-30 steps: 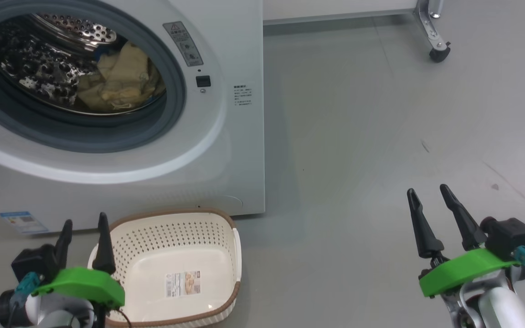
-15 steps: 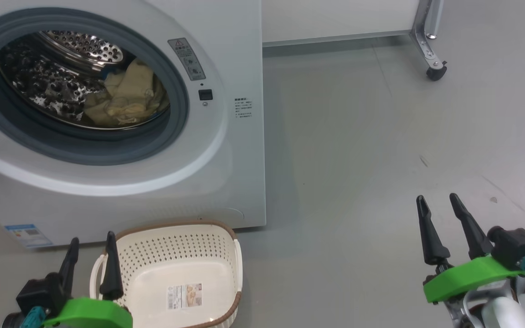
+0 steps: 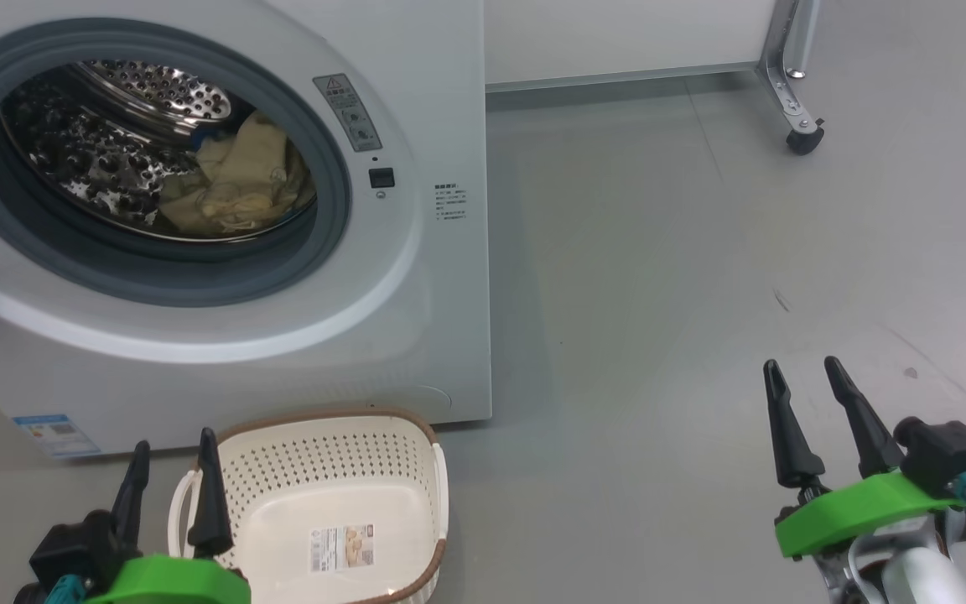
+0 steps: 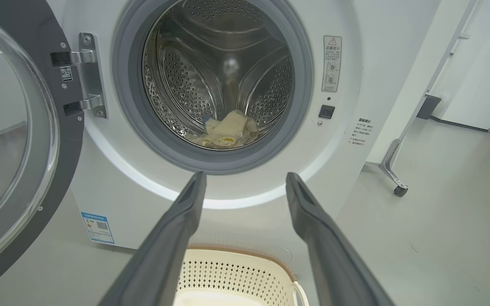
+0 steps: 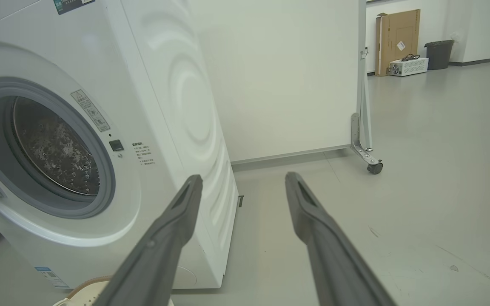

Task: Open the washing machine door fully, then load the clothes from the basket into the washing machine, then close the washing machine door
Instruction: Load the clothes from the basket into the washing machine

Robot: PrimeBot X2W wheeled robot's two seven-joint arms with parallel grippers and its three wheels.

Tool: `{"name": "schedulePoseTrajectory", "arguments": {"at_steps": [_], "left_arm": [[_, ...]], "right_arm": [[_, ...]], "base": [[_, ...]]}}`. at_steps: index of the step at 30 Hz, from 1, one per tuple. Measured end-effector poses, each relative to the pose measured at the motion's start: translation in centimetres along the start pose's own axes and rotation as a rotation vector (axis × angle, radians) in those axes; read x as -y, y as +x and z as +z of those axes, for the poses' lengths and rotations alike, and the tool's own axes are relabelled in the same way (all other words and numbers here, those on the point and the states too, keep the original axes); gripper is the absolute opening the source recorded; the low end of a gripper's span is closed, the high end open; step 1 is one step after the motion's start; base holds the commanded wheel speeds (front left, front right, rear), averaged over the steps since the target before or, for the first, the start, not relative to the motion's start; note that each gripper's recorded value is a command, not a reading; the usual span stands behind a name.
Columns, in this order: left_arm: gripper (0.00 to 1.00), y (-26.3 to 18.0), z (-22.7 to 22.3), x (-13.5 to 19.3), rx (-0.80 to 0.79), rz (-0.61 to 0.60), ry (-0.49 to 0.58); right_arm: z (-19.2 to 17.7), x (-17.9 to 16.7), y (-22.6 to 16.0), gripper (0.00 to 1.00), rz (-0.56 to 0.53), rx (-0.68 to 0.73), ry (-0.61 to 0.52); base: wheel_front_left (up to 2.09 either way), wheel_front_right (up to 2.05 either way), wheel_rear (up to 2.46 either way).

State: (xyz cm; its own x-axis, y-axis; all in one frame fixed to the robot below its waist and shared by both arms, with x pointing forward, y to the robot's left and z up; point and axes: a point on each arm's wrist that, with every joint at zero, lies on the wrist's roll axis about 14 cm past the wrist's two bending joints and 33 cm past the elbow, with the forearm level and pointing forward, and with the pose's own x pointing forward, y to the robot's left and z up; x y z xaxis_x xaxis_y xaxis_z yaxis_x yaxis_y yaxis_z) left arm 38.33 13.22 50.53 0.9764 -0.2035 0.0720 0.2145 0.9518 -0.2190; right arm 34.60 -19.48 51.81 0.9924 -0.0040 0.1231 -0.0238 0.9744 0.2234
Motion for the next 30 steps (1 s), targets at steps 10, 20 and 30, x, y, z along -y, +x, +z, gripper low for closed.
{"name": "schedulePoseTrajectory", "arguments": {"at_steps": [10, 20, 30], "left_arm": [[1.0, 0.0, -0.2, -0.2, -0.004, 0.008, -0.001], [1.0, 0.0, -0.4, -0.1, -0.012, 0.005, 0.003], [1.0, 0.0, -1.1, 0.2, -0.033, -0.003, 0.002]], "right_arm": [[-0.1, 0.0, 0.0, 1.0, 0.0, -0.003, -0.006], [-0.2, 0.0, 0.0, 1.0, -0.002, -0.007, -0.005], [-0.5, -0.1, 0.1, 1.0, 0.001, -0.015, -0.005]], "base": [[0.0, 0.0, 0.0], [0.0, 0.0, 0.0], [0.0, 0.0, 0.0]]}}
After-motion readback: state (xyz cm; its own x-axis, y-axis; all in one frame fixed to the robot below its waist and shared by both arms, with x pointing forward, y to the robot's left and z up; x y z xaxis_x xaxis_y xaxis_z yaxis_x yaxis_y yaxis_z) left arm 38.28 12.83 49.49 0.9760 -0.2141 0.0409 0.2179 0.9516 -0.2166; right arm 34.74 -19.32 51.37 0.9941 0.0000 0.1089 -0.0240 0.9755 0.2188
